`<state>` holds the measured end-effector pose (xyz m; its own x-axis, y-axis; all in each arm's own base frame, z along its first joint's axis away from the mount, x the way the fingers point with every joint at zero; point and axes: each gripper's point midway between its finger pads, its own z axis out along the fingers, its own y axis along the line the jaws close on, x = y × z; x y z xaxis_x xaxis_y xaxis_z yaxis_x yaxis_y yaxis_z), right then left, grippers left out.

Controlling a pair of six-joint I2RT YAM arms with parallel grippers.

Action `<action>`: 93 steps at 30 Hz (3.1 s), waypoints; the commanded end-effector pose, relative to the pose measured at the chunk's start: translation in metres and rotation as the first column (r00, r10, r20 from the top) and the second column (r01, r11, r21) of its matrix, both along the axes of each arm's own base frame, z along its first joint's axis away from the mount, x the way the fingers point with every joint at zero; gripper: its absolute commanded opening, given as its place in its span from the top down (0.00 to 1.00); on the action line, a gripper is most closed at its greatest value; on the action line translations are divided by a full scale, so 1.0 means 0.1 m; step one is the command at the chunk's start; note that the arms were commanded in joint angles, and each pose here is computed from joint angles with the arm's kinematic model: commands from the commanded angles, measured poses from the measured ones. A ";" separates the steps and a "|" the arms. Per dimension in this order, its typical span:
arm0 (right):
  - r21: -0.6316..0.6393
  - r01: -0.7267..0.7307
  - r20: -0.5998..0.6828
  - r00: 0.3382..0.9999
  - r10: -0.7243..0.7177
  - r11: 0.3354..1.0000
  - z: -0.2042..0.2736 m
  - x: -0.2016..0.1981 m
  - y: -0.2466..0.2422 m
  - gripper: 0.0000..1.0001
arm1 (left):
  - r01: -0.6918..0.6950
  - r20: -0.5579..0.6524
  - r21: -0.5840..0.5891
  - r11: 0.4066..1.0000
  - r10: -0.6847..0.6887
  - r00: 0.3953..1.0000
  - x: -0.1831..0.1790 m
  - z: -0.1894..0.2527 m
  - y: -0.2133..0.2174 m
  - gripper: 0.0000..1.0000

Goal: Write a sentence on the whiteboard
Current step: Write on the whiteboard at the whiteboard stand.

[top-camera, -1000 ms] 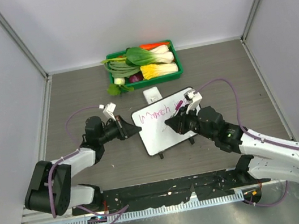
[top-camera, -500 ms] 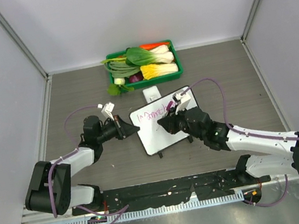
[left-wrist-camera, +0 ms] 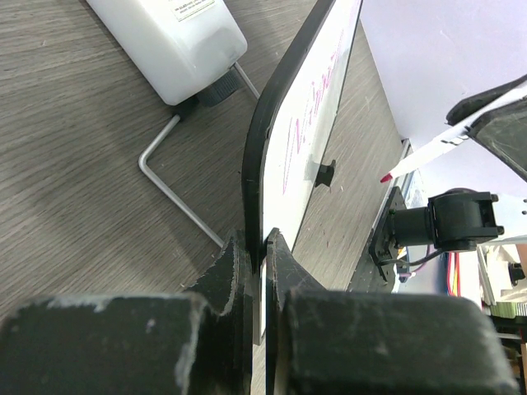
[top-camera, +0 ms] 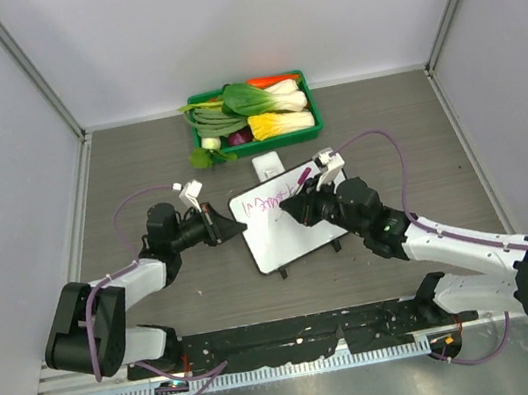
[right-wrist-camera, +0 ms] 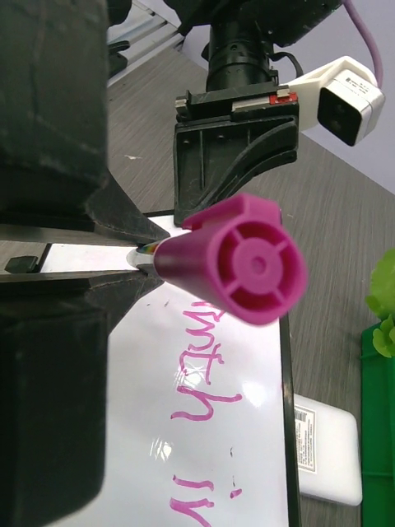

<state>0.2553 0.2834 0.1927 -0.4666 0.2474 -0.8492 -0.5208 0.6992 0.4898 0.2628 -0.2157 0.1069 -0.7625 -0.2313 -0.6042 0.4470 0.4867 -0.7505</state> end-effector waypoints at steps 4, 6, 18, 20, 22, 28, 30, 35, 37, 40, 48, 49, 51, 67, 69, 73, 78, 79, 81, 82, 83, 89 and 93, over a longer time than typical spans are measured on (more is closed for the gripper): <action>-0.037 0.024 0.124 0.992 -0.019 0.999 0.31 -0.04 0.09 0.99 | -0.086 0.028 0.103 0.991 0.083 0.996 0.17 -0.20 0.17 1.00; -0.043 0.049 0.140 0.989 -0.042 0.998 0.31 -0.03 0.10 0.99 | -0.086 0.025 0.103 0.991 0.084 0.996 0.17 -0.21 0.17 1.00; -0.058 0.090 0.164 0.983 -0.079 0.994 0.16 0.06 0.25 0.99 | -0.072 0.016 0.095 0.993 0.071 0.997 0.17 -0.21 0.15 1.00; -0.062 0.081 0.162 0.984 -0.070 0.995 0.12 0.04 0.30 0.99 | -0.070 0.020 0.094 0.993 0.069 0.997 0.17 -0.21 0.14 1.00; -0.061 0.082 0.163 0.984 -0.071 0.995 0.11 0.06 0.33 0.99 | -0.070 0.020 0.094 0.993 0.069 0.997 0.17 -0.21 0.14 1.00; -0.059 0.085 0.162 0.984 -0.075 0.995 0.07 0.08 0.38 0.99 | -0.066 0.015 0.092 0.994 0.065 0.998 0.16 -0.22 0.14 1.00; -0.063 0.091 0.162 0.984 -0.080 0.994 0.05 0.09 0.39 0.99 | -0.061 0.015 0.088 0.994 0.060 0.998 0.16 -0.21 0.13 1.00; -0.078 0.103 0.155 0.984 -0.090 0.992 -0.02 0.13 0.41 0.99 | -0.053 0.007 0.086 0.995 0.053 0.999 0.15 -0.23 0.12 1.00; -0.098 0.105 0.148 0.985 -0.090 0.990 -0.07 0.15 0.43 0.99 | -0.048 0.006 0.083 0.995 0.047 0.999 0.15 -0.23 0.11 1.00; -0.108 0.106 0.143 0.986 -0.090 0.989 -0.12 0.16 0.44 0.99 | -0.049 0.008 0.082 0.995 0.049 0.999 0.15 -0.22 0.12 1.00; -0.116 0.052 0.123 0.992 -0.038 0.992 -0.17 0.08 0.50 0.99 | -0.046 0.000 0.083 0.996 0.047 0.999 0.14 -0.24 0.11 1.00; -0.125 0.050 0.115 0.993 -0.035 0.991 -0.21 0.08 0.49 0.99 | -0.047 0.002 0.081 0.996 0.047 0.999 0.15 -0.23 0.11 1.00; -0.139 0.036 0.101 0.995 -0.023 0.990 -0.26 0.05 0.49 0.99 | -0.046 0.000 0.080 0.996 0.046 0.999 0.15 -0.23 0.11 1.00; -0.181 0.097 0.092 0.992 -0.081 0.979 -0.38 0.05 0.34 0.99 | -0.043 -0.002 0.078 0.996 0.044 0.999 0.15 -0.24 0.11 1.00; -0.183 0.107 0.100 0.991 -0.090 0.977 -0.36 0.07 0.33 0.99 | -0.043 0.000 0.079 0.996 0.043 0.999 0.15 -0.23 0.11 1.00; -0.189 0.141 0.109 0.987 -0.122 0.972 -0.32 0.13 0.30 0.99 | -0.041 -0.002 0.079 0.996 0.042 0.999 0.14 -0.24 0.10 1.00; -0.185 0.171 0.122 0.981 -0.150 0.968 -0.26 0.17 0.28 0.99 | -0.041 0.000 0.079 0.996 0.042 0.999 0.14 -0.24 0.10 1.00; -0.185 0.172 0.123 0.981 -0.151 0.968 -0.26 0.17 0.28 0.99 | -0.041 0.000 0.078 0.996 0.042 0.999 0.14 -0.24 0.11 1.00; -0.183 0.177 0.127 0.980 -0.155 0.967 -0.24 0.19 0.28 0.99 | -0.043 0.001 0.079 0.996 0.043 0.999 0.15 -0.23 0.10 1.00; -0.182 0.177 0.128 0.980 -0.155 0.967 -0.23 0.19 0.29 0.99 | -0.043 0.001 0.078 0.996 0.043 0.999 0.15 -0.23 0.11 1.00; -0.188 0.177 0.128 0.980 -0.155 0.966 -0.24 0.19 0.28 0.99 | -0.042 0.000 0.078 0.996 0.042 0.999 0.14 -0.24 0.11 1.00; -0.213 0.161 0.114 0.984 -0.139 0.964 -0.33 0.15 0.27 0.98 | -0.042 0.001 0.077 0.996 0.042 0.999 0.14 -0.23 0.11 1.00; -0.229 0.133 0.090 0.989 -0.115 0.964 -0.43 0.09 0.26 0.99 | -0.042 0.002 0.077 0.996 0.042 0.999 0.15 -0.23 0.11 1.00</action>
<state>0.2625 0.3169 0.1505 -0.3823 0.1120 -0.9172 -0.4695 0.8314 0.2972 0.2643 -0.2170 0.1042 -0.7777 -0.2181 -0.5895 0.4493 0.4631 -0.7640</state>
